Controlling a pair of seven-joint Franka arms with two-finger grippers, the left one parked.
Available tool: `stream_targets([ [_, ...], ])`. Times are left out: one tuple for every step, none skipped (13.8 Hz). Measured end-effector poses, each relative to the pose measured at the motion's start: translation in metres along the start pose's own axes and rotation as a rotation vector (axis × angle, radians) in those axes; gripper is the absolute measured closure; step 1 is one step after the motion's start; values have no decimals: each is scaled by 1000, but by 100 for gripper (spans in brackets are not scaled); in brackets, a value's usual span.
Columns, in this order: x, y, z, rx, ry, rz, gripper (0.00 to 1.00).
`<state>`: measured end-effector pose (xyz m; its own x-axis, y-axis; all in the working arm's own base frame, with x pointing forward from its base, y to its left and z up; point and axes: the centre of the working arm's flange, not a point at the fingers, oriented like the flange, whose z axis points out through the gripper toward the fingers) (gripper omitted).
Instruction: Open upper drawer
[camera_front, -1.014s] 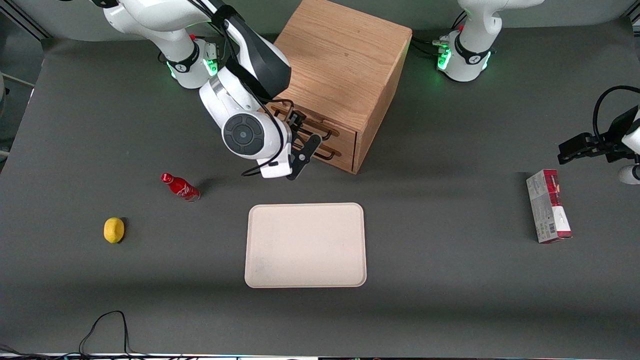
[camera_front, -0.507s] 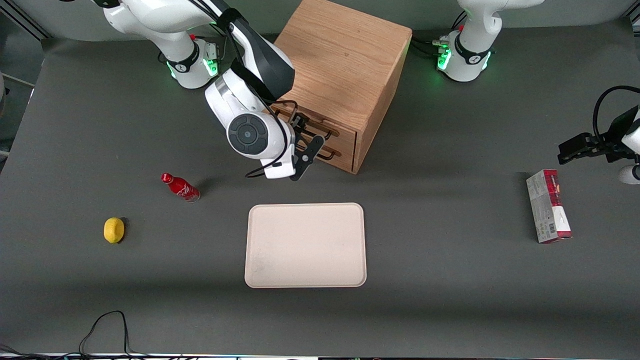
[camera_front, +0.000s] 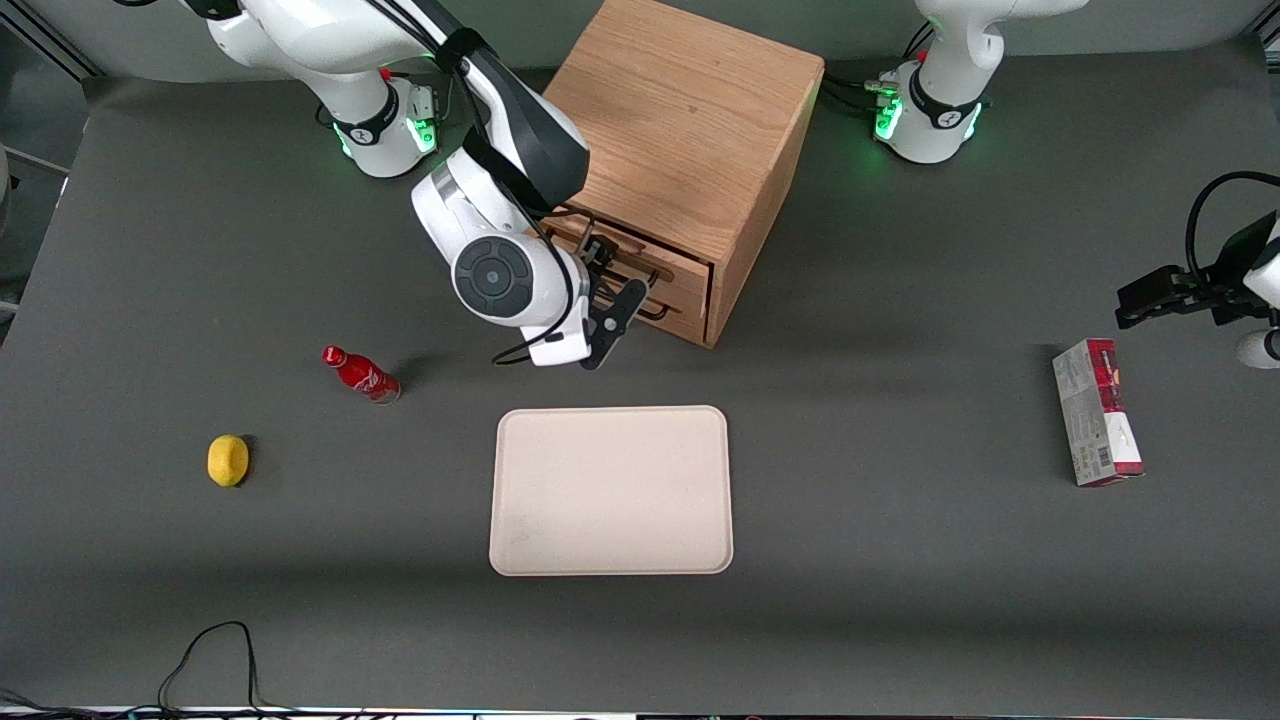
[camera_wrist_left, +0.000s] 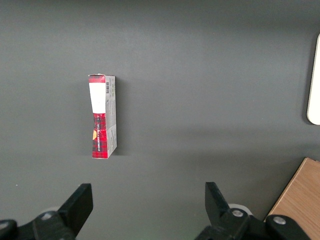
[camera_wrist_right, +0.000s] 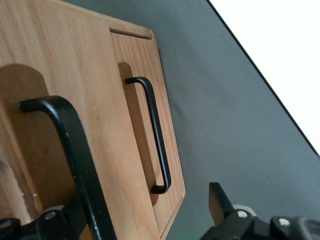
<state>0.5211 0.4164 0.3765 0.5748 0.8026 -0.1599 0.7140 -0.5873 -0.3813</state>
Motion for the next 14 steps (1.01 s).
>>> stream_targets([
  [0, 3, -1, -2, 4, -6, 0],
  [-1, 5, -2, -3, 8, -6, 0],
  [-1, 8, -3, -4, 10, -4, 0],
  [-2, 10, -5, -4, 14, -3, 0],
  [-2, 12, -6, -5, 17, -1, 0],
  [-3, 15, -8, -4, 20, 3, 0],
  [-4, 18, -10, -4, 24, 3, 0],
  [-5, 20, -12, -5, 28, -5, 0],
  [-5, 22, -13, -5, 31, -13, 0],
  [-6, 24, -15, -5, 34, -15, 0],
  [-6, 25, -16, -6, 35, -15, 0],
  [-6, 27, -17, -6, 38, -13, 0],
  [-6, 30, -18, -7, 44, -10, 0],
  [-7, 33, -19, -8, 49, -5, 0],
])
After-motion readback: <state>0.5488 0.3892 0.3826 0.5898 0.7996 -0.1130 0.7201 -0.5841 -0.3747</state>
